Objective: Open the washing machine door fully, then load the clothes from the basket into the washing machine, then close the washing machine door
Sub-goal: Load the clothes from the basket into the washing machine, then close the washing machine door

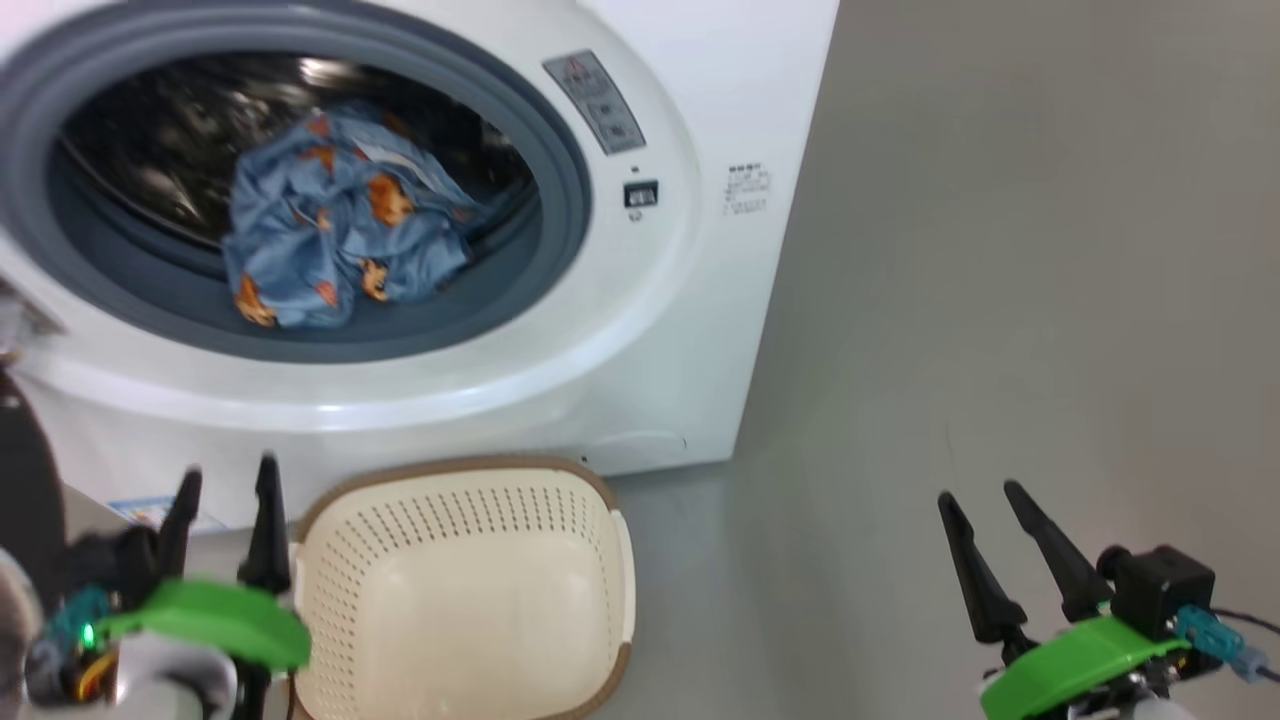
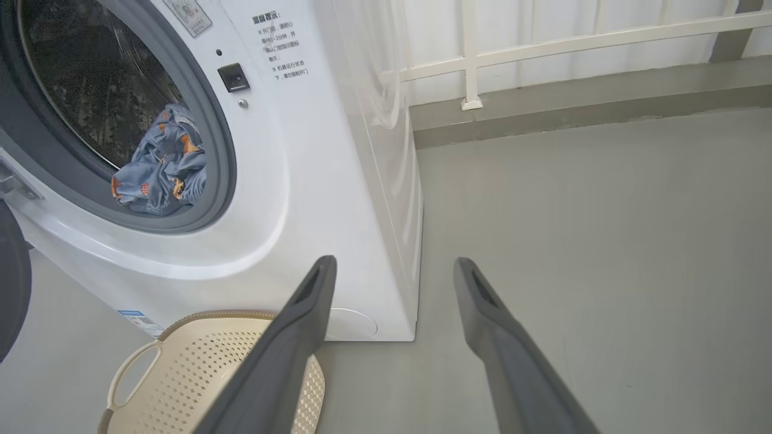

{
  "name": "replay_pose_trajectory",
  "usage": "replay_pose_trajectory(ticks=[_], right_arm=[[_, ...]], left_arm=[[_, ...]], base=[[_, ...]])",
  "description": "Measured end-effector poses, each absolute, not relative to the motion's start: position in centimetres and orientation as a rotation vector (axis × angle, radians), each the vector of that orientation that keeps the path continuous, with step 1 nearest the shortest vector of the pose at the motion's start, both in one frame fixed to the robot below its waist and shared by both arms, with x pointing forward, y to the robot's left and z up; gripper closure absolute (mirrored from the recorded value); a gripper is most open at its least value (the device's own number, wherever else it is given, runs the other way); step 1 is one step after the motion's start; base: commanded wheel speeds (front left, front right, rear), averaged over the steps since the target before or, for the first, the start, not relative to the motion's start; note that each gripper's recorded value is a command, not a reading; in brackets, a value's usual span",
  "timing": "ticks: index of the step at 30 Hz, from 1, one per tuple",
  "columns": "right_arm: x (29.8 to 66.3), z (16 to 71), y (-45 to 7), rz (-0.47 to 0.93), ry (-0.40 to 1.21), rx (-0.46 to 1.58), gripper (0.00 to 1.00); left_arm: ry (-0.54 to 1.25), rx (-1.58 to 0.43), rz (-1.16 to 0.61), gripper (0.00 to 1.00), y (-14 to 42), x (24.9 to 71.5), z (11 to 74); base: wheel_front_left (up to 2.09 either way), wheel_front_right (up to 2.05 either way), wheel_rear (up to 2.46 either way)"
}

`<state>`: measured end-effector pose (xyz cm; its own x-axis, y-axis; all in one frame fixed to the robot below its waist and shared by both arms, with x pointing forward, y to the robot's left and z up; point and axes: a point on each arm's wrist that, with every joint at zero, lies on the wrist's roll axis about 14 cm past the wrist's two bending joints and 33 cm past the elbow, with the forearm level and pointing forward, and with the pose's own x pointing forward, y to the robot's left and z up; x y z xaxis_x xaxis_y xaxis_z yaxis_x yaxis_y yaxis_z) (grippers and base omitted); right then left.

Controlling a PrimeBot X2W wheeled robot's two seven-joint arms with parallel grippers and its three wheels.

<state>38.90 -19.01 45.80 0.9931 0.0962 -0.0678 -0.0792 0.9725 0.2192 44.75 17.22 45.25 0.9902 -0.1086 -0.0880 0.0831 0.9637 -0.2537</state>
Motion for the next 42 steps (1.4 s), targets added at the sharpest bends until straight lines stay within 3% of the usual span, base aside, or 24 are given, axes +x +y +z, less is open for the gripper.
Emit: replay_pose_trajectory(ticks=[20, 42], right_arm=[[35.0, 47.4, -20.4, 0.066, 0.033, 0.219, 0.00], [34.8, 47.5, -20.6, 0.052, 0.027, 0.229, 0.00]], left_arm=[[0.034, -0.219, 0.014, 0.00, 21.4, 36.1, 46.9], [0.024, -0.237, 0.014, 0.00, 21.0, 35.4, 47.1]], base=[[0.00, 0.00, 0.00], [0.00, 0.00, 0.00]])
